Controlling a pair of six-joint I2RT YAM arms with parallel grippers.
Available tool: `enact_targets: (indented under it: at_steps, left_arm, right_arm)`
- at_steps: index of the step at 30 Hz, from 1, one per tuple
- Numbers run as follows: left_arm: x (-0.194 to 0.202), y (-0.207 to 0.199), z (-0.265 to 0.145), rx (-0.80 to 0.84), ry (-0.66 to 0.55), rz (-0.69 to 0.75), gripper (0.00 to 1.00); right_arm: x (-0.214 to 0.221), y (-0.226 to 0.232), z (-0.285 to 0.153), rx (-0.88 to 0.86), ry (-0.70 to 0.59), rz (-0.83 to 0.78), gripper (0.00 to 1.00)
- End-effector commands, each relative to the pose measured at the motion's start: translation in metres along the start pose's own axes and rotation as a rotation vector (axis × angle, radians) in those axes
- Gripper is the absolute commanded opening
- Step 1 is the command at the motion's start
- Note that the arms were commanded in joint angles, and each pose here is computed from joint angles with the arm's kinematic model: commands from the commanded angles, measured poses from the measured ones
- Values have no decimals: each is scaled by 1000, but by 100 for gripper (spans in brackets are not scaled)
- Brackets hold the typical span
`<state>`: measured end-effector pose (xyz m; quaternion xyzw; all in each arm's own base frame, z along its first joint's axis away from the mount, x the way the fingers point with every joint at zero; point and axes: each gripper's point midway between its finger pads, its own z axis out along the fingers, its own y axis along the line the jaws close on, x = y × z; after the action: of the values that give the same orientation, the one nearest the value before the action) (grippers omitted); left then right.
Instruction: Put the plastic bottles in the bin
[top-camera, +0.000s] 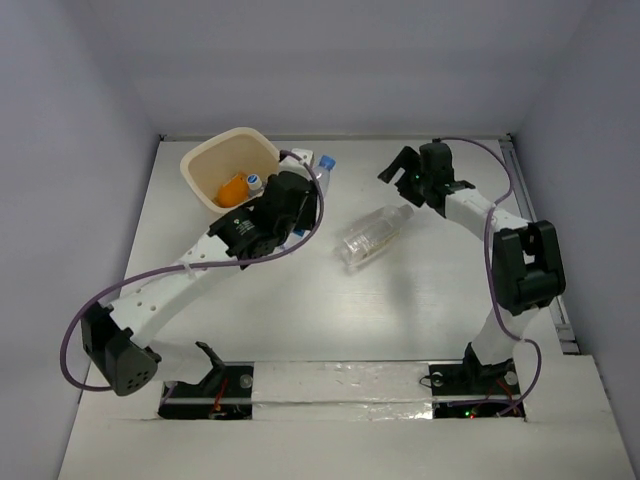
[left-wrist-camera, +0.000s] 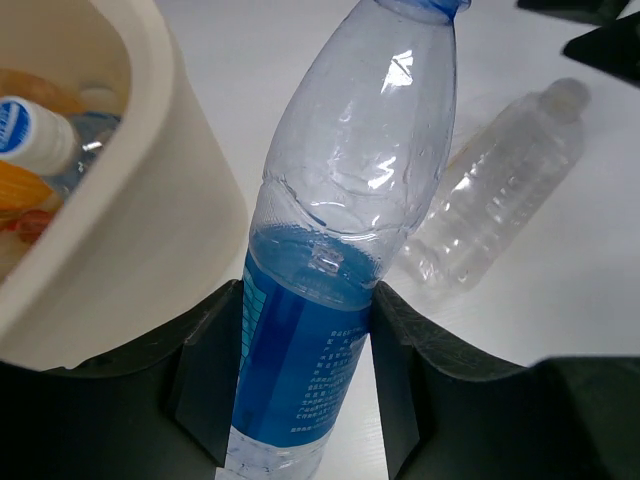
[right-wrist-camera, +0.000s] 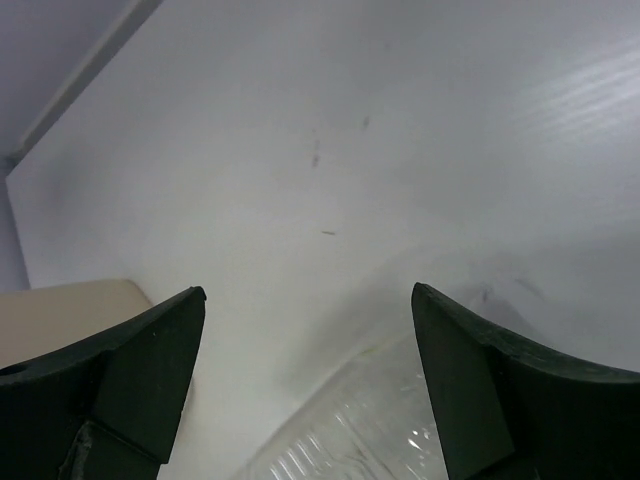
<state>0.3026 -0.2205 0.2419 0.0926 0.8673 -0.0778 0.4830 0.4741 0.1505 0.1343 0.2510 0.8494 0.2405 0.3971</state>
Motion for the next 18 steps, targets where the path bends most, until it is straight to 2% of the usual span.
enact_targets:
  at_steps: [1,5,7,8,11,12,13,14,15,16,18]
  left_arm:
    - [-57,-3,-39,46,-120,-59,31]
    - [-98,-3,-65,70,-207,-77,31]
    - [-112,3,-65,51,-218,-71,31]
    - [-131,7,-73,50,-256,-73,31]
    - [-162,35,-74,2,-310,-82,30]
    - [-171,44,-73,-7,-330,-92,30]
    - [-185,66,-74,-32,-358,-118,30]
    - [-191,76,-74,-50,-370,-118,30]
    - [-198,86,-74,-68,-387,-124,29]
    - [-202,94,-70,-79,-391,-126,29]
    - [-216,119,-70,-134,-433,-139,29]
  right_arm:
    - [-13,24,-6,-50,20,-78,90]
    - [-27,44,-28,-140,-43,-119,92]
    - [-30,35,-38,-82,-46,-127,91]
    - [-34,37,-51,-81,-61,-130,90]
    - [-24,22,-79,-58,-54,-157,74]
    - [-15,18,-86,-59,-24,-168,51]
    - [-7,13,-91,-44,-6,-197,48]
    - [5,8,-101,-20,27,-222,48]
    - [10,4,-104,-14,48,-234,54]
    - [21,3,-107,-13,79,-259,72]
    - [37,-10,-111,36,130,-274,93]
